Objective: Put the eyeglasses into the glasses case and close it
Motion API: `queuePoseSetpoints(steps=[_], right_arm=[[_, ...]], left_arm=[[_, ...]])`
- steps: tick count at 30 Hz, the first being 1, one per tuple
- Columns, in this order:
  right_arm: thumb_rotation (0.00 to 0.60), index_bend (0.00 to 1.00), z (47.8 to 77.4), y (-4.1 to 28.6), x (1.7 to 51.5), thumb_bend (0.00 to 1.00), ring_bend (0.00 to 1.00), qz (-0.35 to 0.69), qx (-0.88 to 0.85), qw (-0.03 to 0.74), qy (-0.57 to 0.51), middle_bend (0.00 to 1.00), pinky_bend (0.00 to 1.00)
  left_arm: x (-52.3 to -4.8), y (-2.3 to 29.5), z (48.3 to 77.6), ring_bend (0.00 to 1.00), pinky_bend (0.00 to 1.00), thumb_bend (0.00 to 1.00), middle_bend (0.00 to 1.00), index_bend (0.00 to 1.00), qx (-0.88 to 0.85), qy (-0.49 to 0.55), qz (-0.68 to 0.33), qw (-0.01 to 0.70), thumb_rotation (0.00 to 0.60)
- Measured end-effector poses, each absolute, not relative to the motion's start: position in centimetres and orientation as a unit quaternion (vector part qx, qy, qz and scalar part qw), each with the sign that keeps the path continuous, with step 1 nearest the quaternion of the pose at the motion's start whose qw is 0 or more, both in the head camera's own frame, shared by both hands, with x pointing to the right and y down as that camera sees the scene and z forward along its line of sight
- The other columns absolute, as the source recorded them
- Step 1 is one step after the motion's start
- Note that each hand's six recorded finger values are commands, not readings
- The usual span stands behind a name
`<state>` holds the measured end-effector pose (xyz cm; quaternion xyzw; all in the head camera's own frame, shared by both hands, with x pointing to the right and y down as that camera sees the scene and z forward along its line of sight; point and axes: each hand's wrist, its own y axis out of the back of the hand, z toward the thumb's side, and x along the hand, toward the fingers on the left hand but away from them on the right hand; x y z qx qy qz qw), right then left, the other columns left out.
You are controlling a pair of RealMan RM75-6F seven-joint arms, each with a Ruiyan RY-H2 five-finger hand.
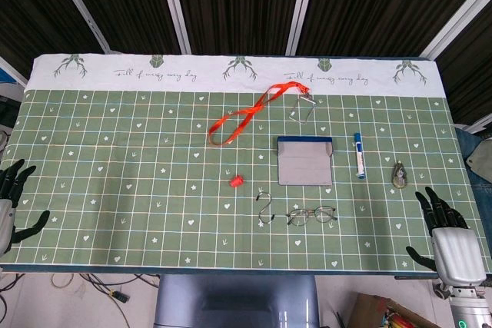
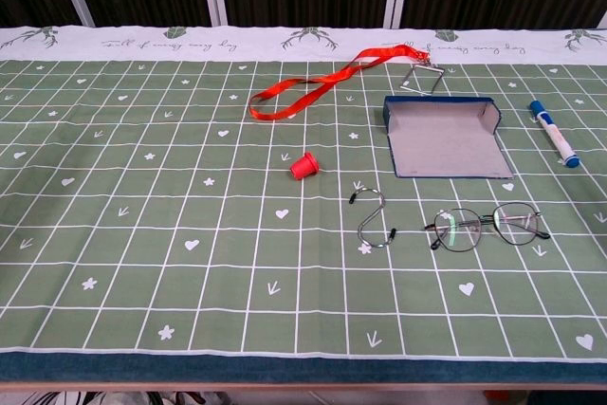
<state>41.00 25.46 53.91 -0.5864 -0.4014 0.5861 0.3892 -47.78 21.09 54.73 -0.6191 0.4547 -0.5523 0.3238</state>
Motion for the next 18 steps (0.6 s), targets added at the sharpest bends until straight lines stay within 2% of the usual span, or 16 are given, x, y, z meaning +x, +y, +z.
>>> queuePoseSetpoints(steps=[18], right_arm=[[0.600, 0.04, 54.40, 25.42, 41.01, 0.07, 0.15, 0.591, -0.590, 0.382, -0.396, 0.00, 0.25]], left_arm=[[-47.99, 21.06, 54.78, 0.00, 0.00, 0.28, 0.00, 0.10, -0.616, 0.457, -0.555, 0.321, 0.600]])
